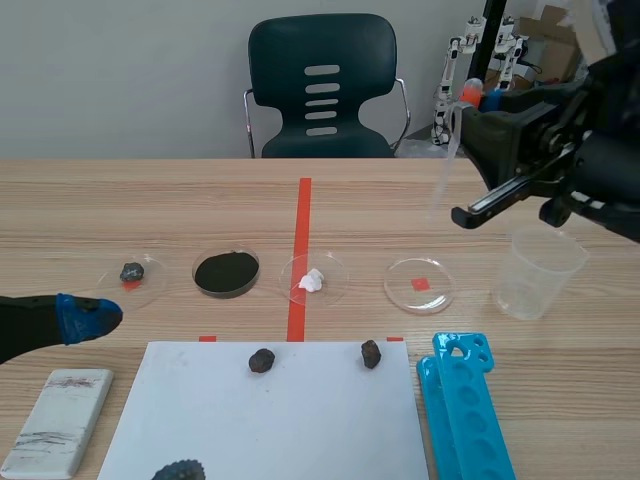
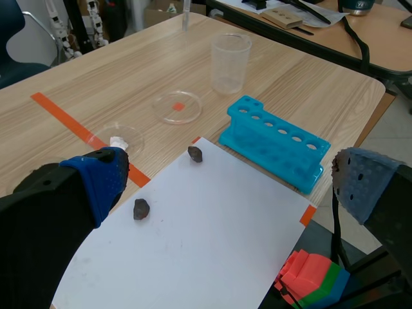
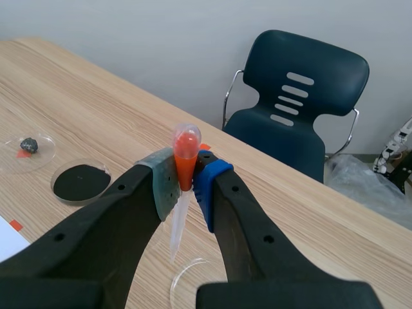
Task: Squeeze the dropper onto the mineral
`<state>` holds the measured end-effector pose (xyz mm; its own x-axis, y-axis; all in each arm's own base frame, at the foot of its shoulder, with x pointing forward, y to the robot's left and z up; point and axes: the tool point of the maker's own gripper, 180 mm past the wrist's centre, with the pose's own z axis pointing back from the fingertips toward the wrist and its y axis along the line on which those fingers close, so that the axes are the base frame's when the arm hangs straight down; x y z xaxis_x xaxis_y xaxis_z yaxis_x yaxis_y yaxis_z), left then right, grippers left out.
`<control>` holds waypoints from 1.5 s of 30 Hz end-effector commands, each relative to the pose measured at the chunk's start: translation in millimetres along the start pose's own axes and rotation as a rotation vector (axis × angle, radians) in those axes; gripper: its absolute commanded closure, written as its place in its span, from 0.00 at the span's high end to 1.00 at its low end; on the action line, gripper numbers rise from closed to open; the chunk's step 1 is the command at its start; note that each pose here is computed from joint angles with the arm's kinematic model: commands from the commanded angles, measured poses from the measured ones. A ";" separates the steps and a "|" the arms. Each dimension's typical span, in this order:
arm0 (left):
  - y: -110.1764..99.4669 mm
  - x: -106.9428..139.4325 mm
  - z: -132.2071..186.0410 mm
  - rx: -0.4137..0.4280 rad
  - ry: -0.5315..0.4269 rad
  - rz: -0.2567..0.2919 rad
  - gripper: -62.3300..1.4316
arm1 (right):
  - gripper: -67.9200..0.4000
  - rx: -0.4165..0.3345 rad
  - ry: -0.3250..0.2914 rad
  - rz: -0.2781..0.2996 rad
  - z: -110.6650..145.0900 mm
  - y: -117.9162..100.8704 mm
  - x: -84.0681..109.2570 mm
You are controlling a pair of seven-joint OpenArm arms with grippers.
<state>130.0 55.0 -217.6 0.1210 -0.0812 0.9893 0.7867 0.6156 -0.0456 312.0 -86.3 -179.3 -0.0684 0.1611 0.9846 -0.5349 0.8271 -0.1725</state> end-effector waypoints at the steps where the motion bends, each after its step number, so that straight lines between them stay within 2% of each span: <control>1: -0.1 9.7 -2.0 0.002 -0.040 0.003 1.00 | 0.10 0.009 -0.042 0.016 -6.5 -2.7 11.9; 6: -0.1 9.8 -2.0 0.002 -0.041 0.003 1.00 | 0.10 0.042 -0.048 0.002 -28.4 0.5 7.2; 13: -0.1 9.8 -2.0 0.002 -0.041 0.004 1.00 | 0.10 0.077 -0.040 -0.057 -65.0 10.5 -6.9; 22: -0.1 9.7 -2.0 0.002 -0.040 0.003 1.00 | 0.10 0.116 0.007 -0.071 -101.2 29.0 -33.6; 31: -0.1 9.8 -2.0 0.002 -0.041 0.003 1.00 | 0.10 0.122 0.015 -0.062 -110.9 40.9 -54.2; 45: -0.1 9.8 -2.0 0.002 -0.041 0.003 1.00 | 0.10 0.152 0.014 -0.060 -119.8 65.6 -62.7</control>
<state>130.0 55.0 -217.4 0.1208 -0.0806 0.9894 0.7866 0.6157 -0.0459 378.5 18.5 -269.0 0.0170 0.1437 0.9895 -0.6556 0.7488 -0.0975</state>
